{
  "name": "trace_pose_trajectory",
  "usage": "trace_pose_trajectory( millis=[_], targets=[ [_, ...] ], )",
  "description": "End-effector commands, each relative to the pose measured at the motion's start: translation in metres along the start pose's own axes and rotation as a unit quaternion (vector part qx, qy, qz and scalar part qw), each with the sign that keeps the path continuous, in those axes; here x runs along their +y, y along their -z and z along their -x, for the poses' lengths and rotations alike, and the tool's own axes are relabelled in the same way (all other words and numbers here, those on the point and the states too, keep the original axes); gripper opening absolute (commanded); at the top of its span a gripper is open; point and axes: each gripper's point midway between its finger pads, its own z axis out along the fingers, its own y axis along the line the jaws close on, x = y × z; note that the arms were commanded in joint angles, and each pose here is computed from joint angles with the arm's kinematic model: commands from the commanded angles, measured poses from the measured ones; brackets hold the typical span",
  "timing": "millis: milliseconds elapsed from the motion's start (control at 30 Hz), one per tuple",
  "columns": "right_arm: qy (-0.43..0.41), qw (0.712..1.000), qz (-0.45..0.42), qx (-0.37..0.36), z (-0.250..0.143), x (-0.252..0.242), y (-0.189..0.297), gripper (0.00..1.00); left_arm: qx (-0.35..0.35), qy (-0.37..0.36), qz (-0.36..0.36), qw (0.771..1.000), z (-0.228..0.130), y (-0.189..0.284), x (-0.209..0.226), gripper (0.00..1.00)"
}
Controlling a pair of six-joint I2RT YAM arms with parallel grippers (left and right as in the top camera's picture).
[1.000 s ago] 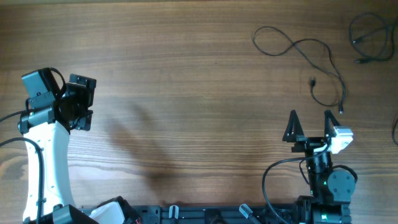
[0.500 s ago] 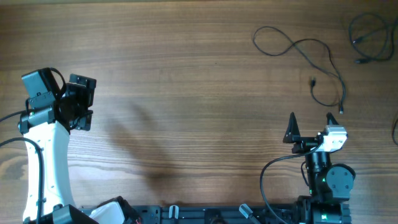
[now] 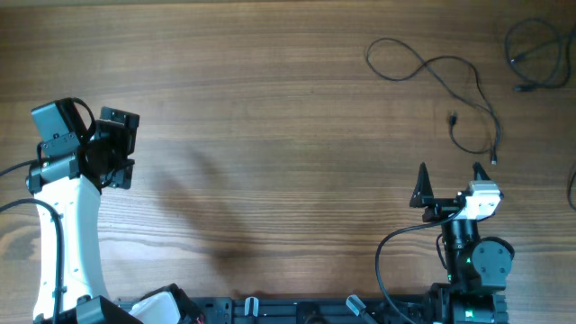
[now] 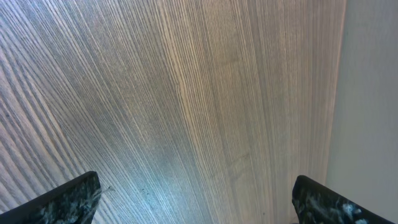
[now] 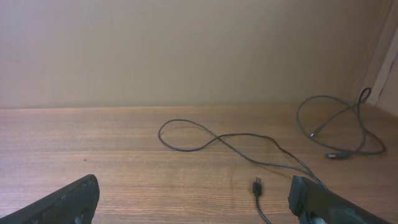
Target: Untangle cables
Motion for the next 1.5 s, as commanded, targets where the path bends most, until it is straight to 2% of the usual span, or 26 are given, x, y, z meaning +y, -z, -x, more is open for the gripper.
trace_pose_trajectory(
  millis=[0,267,400,533,700,833,1067,1467],
  targets=[
    [0.009,1.000,-0.006,-0.008,0.003,-0.002,0.001,1.00,-0.007,-0.008,-0.005,1.000,0.003,0.003,-0.006,1.00],
    [0.008,1.000,-0.006,-0.008,0.003,-0.002,0.001,1.00,-0.007,-0.008,-0.004,1.000,0.003,0.003,-0.006,1.00],
    [0.009,1.000,-0.006,-0.008,0.003,-0.002,0.001,1.00,-0.029,-0.015,-0.002,0.999,0.002,0.018,-0.004,1.00],
    [0.009,1.000,-0.006,-0.008,0.003,-0.002,0.001,1.00,-0.042,-0.044,-0.030,0.998,-0.014,0.034,-0.013,1.00],
    [0.008,1.000,-0.006,-0.008,0.003,-0.002,0.001,1.00,-0.076,-0.094,-0.043,0.992,-0.042,0.052,-0.002,1.00],
    [0.009,1.000,-0.006,-0.008,0.003,-0.002,0.001,1.00,-0.084,-0.130,-0.081,0.985,-0.068,0.066,0.009,1.00],
    [0.009,1.000,-0.006,-0.008,0.003,-0.002,0.001,1.00,-0.108,-0.163,-0.206,0.959,-0.099,0.098,0.026,1.00],
    [0.009,1.000,-0.006,-0.008,0.003,-0.002,0.001,1.00,-0.126,-0.178,-0.287,0.933,-0.115,0.104,0.050,1.00]
  ],
)
